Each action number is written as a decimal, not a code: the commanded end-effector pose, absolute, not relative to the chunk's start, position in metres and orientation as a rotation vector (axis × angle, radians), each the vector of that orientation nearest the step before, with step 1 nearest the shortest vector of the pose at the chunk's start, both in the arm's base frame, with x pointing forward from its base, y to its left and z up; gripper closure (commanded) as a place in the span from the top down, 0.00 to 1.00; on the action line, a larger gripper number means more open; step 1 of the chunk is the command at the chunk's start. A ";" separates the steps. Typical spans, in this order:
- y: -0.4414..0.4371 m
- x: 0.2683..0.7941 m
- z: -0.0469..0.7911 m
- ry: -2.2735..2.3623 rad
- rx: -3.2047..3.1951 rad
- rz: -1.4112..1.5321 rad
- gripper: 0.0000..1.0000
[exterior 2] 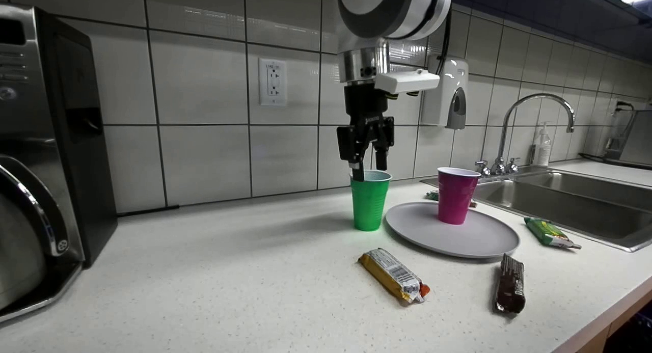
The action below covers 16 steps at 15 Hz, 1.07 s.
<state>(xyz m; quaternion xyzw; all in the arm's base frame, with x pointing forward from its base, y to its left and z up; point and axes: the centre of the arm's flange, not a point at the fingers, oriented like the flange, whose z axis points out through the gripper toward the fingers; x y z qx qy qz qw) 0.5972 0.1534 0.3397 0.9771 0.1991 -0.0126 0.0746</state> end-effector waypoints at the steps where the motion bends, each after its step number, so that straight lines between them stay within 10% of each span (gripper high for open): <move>1: 0.137 0.566 0.369 0.596 2.943 -0.033 1.00; 16: 0.124 0.564 0.373 0.509 2.978 -0.026 1.00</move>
